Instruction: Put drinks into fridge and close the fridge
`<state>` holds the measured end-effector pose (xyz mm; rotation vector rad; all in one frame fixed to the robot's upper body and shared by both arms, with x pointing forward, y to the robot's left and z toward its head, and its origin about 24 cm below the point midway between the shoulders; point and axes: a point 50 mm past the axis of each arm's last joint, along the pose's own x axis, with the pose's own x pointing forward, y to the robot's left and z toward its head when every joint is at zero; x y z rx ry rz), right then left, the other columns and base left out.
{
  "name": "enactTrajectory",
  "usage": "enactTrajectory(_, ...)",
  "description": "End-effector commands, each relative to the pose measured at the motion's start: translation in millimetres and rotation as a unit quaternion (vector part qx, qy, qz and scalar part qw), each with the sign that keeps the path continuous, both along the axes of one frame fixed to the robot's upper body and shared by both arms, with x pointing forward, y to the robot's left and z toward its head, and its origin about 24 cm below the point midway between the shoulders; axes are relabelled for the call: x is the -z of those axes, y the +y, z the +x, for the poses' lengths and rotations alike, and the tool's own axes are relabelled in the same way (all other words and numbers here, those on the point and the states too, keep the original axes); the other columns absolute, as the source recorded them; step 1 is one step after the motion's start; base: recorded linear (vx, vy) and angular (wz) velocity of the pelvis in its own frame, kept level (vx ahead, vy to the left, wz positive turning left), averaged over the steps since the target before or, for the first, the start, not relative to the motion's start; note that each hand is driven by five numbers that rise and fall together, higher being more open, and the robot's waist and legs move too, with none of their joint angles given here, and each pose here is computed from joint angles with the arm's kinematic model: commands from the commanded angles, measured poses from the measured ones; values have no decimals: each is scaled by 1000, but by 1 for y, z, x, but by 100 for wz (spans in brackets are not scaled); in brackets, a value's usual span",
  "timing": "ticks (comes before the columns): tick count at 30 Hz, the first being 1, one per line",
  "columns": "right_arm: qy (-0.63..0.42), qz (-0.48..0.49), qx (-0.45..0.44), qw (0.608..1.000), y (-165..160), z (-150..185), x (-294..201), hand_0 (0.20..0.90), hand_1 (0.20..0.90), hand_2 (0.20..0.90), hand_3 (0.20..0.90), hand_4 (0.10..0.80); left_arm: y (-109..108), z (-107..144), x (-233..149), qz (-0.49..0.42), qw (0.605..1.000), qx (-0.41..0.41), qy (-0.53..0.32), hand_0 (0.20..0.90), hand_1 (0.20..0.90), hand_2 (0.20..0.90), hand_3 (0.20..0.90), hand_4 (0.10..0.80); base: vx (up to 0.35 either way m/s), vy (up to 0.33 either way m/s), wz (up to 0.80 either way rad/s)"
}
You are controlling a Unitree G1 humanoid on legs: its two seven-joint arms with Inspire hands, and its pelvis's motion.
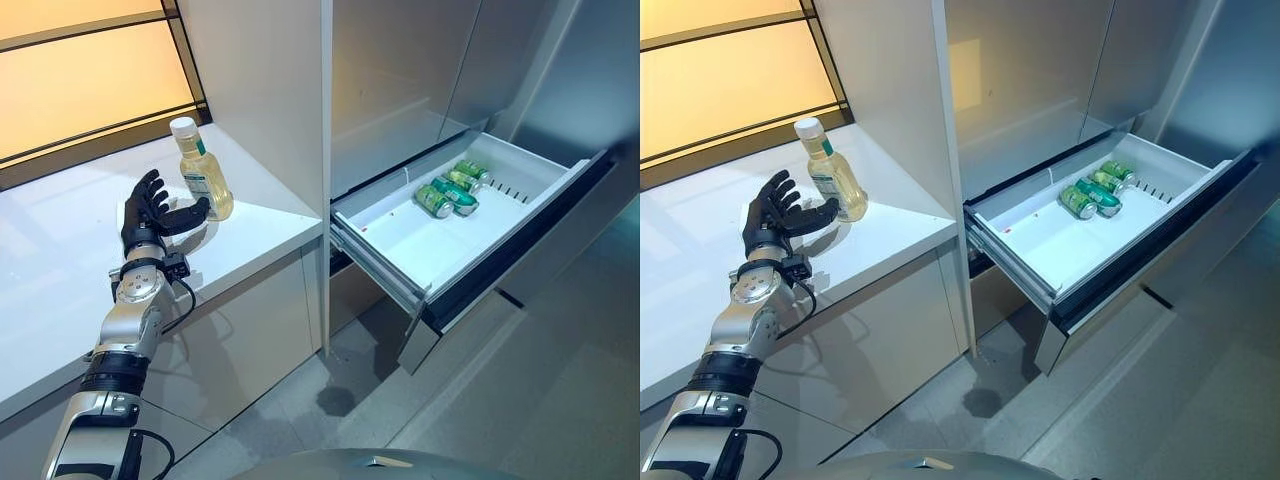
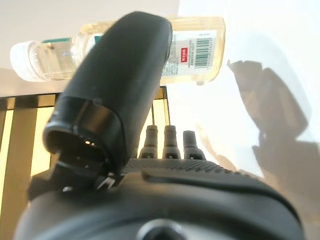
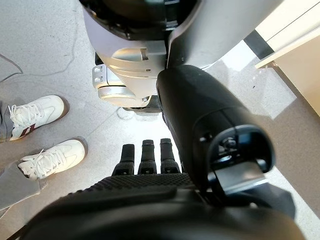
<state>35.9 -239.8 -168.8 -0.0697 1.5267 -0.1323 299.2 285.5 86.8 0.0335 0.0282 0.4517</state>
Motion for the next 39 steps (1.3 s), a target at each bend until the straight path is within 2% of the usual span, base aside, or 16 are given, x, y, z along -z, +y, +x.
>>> enactTrajectory(1,6,7,-12,1000,4,2,1,900,900,900,900,800,-8,30,-87,39,987,25,-151,900,900,900,900,800,0,0,0)
enactTrajectory(10,2,8,-4,1000,5,4,1,900,900,900,900,800,-22,26,-83,29,985,62,-157,900,900,900,900,800,0,0,0)
enactTrajectory(26,2,6,-2,1000,5,10,0,900,900,900,900,800,-14,33,-102,112,973,-32,-199,900,900,900,900,800,0,0,0)
enactTrajectory(39,2,8,-13,1000,6,9,1,900,900,900,900,800,-24,37,-112,101,970,-10,-219,900,900,900,900,800,0,0,0)
